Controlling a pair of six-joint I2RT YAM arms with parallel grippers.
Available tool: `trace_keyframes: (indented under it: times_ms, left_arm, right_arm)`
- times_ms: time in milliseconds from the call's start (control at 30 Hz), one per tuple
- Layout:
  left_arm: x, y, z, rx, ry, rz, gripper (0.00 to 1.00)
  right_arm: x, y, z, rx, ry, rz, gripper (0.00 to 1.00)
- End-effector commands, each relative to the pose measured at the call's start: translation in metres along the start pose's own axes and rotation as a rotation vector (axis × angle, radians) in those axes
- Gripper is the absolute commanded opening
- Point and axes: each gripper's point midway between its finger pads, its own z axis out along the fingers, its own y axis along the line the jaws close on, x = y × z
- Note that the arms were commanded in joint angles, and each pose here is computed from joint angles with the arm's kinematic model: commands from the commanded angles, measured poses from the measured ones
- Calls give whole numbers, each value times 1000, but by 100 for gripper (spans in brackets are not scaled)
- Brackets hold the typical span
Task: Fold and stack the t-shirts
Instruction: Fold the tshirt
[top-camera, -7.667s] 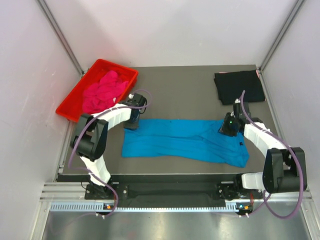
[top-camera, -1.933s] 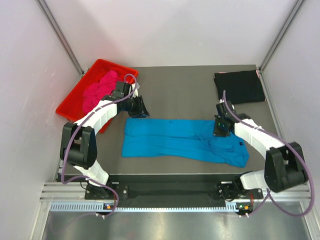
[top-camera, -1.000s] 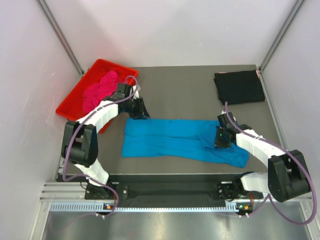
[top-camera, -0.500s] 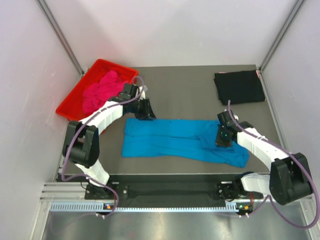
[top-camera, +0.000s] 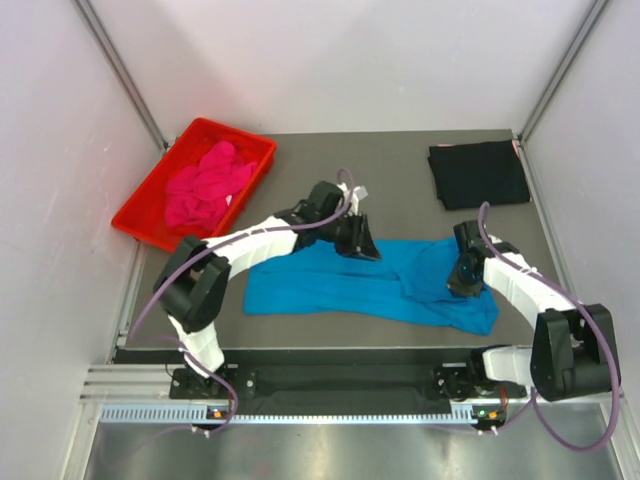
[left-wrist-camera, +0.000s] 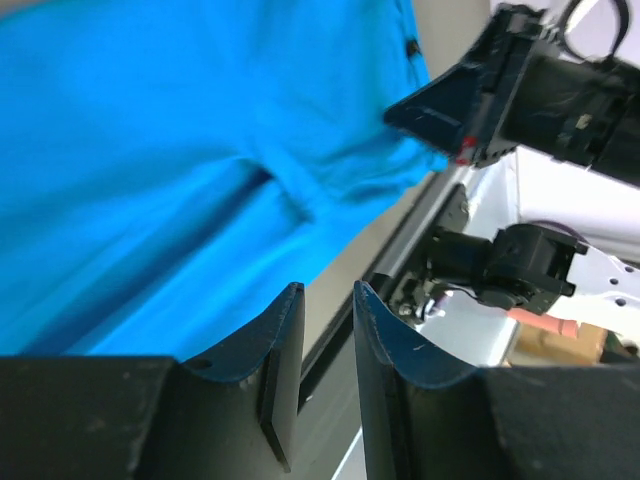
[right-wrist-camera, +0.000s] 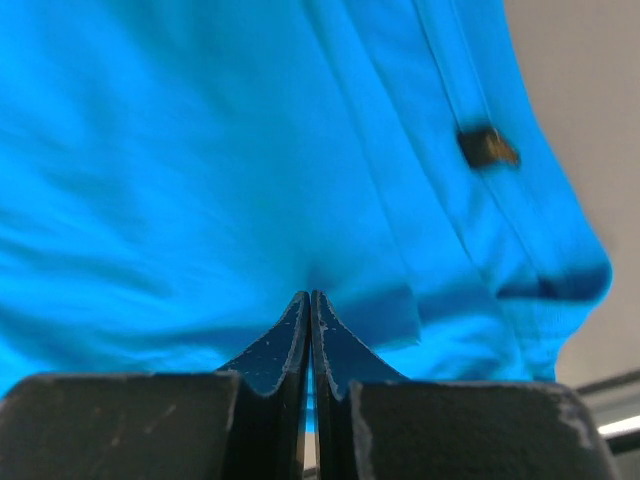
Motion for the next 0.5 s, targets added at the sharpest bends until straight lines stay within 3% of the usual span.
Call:
trace_keyframes:
  times_ms: [0,200,367,467]
  left_arm:
    - [-3,-31,26,114,-9,21,31]
    - [-19,12,40,19,-14,-8,31]
    - [-60,70,18,-129,-104,-39,31]
    - [-67,107,10,-224,-93,-66,31]
  right_arm:
    - [13,-11,0,23,-3,90,0]
    - [-8,-13,-8,-2,-44,118,3]
    - [-90,0,-31,-120,-189,21,13]
    - [-128,15,-32,-218,-264,-46,19]
